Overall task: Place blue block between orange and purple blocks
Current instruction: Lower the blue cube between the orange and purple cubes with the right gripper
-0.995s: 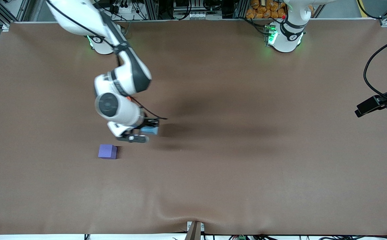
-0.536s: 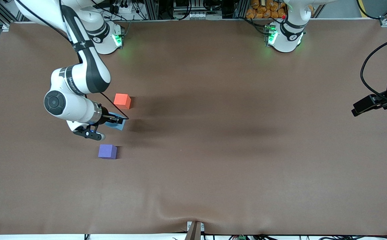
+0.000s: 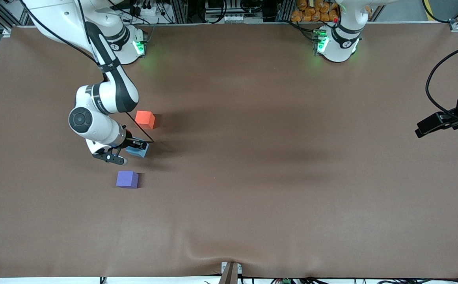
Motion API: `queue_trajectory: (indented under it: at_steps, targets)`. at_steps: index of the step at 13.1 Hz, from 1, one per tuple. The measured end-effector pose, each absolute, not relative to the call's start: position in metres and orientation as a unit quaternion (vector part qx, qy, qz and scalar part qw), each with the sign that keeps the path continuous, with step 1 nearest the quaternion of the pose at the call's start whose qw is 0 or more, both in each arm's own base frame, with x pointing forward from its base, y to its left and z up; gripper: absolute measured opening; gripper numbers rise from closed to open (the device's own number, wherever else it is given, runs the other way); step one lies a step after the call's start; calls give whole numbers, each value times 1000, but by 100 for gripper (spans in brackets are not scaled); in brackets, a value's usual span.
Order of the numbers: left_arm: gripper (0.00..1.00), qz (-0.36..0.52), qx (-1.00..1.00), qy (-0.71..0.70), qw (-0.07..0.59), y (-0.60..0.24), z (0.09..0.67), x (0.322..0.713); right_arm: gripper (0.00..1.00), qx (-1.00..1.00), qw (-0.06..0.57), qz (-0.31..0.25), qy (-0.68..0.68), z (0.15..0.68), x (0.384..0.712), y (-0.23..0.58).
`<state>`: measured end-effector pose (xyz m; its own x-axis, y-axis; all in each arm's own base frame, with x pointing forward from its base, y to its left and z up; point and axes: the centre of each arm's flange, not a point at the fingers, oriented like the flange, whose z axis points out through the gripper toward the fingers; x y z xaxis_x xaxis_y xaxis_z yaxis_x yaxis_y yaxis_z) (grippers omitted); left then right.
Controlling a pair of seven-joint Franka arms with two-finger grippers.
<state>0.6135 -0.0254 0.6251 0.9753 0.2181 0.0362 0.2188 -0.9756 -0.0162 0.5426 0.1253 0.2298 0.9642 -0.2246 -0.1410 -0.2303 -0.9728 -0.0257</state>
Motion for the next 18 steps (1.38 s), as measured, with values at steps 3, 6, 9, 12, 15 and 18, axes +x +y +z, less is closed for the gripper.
queue_trajectory:
  at_steps: [3,6,9,12,15,18]
  targets:
    - [100,-12,-994,-110,11,-25,627,611,53,-994,22,77,81,220,540,105]
    - [100,-12,-994,-112,12,-22,630,608,53,-994,23,76,77,217,540,102]
    - [100,-12,-994,-110,12,-18,630,608,53,-994,22,75,75,209,539,105]
    - [100,-8,-996,-91,13,-18,627,608,53,-994,21,75,72,202,539,107]
    - [100,-9,-996,-88,13,-18,629,607,79,-995,22,73,70,203,539,108]
    - [100,-3,-996,-87,14,-19,633,601,99,-995,26,61,69,217,545,109]
